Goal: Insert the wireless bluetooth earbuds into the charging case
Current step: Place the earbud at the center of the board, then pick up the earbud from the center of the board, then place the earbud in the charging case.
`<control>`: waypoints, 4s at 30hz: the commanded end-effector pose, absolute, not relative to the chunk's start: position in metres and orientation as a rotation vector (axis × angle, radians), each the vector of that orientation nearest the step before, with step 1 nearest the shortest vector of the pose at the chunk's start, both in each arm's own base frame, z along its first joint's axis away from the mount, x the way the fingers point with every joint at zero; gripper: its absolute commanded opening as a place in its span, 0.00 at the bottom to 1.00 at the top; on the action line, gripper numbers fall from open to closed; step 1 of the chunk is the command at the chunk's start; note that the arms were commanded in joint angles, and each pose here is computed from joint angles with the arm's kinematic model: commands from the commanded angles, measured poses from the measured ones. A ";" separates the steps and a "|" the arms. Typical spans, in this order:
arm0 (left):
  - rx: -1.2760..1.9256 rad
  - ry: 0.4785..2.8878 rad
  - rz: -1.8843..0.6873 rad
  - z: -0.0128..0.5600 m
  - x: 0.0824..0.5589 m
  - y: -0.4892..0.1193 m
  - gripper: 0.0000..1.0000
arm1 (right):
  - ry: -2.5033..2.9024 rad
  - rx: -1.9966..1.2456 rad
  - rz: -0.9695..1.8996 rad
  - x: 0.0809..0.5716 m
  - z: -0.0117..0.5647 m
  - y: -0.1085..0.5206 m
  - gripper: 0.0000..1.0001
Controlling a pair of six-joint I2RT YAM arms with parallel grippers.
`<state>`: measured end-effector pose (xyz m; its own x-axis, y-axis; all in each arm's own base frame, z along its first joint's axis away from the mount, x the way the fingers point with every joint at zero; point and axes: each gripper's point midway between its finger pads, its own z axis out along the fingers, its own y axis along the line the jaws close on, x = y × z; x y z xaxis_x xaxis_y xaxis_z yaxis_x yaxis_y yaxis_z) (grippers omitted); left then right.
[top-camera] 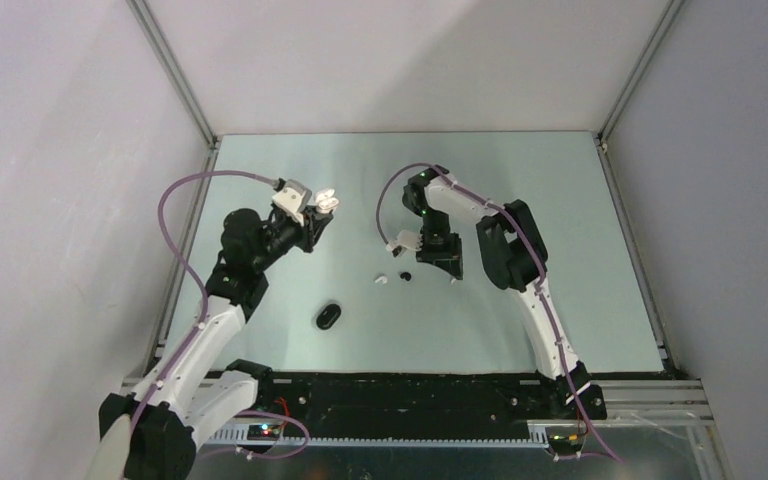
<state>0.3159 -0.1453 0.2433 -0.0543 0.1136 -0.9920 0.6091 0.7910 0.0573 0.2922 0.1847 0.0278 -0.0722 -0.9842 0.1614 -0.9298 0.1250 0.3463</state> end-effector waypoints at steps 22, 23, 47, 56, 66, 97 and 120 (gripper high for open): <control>0.644 1.584 -0.437 0.275 0.335 -0.151 0.00 | -2.882 1.526 -0.602 0.315 0.083 0.196 0.46; 0.647 1.585 -0.438 0.274 0.335 -0.152 0.00 | -2.959 1.521 -0.624 0.314 0.084 0.197 0.46; 0.657 1.600 -0.415 0.279 0.334 -0.149 0.00 | -2.965 1.422 -0.705 0.326 0.034 0.194 0.38; 0.658 1.608 -0.417 0.275 0.334 -0.149 0.00 | -2.940 1.424 -0.708 0.327 0.027 0.194 0.35; 0.660 1.611 -0.412 0.273 0.333 -0.148 0.00 | -2.902 1.442 -0.714 0.322 0.024 0.197 0.28; 0.647 1.331 -0.792 0.333 0.341 -0.240 0.00 | -3.183 3.281 0.336 0.346 0.388 0.257 0.00; 0.722 1.199 -0.913 0.333 0.318 -0.273 0.00 | -3.112 3.475 0.139 0.325 0.418 0.319 0.00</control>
<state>0.3286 -0.2662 0.3239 0.0716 -0.1796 -0.9811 0.8572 0.5140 -0.0316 0.3288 0.3123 0.3762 0.4952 -0.6289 -0.5994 -0.5174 0.3407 -0.7850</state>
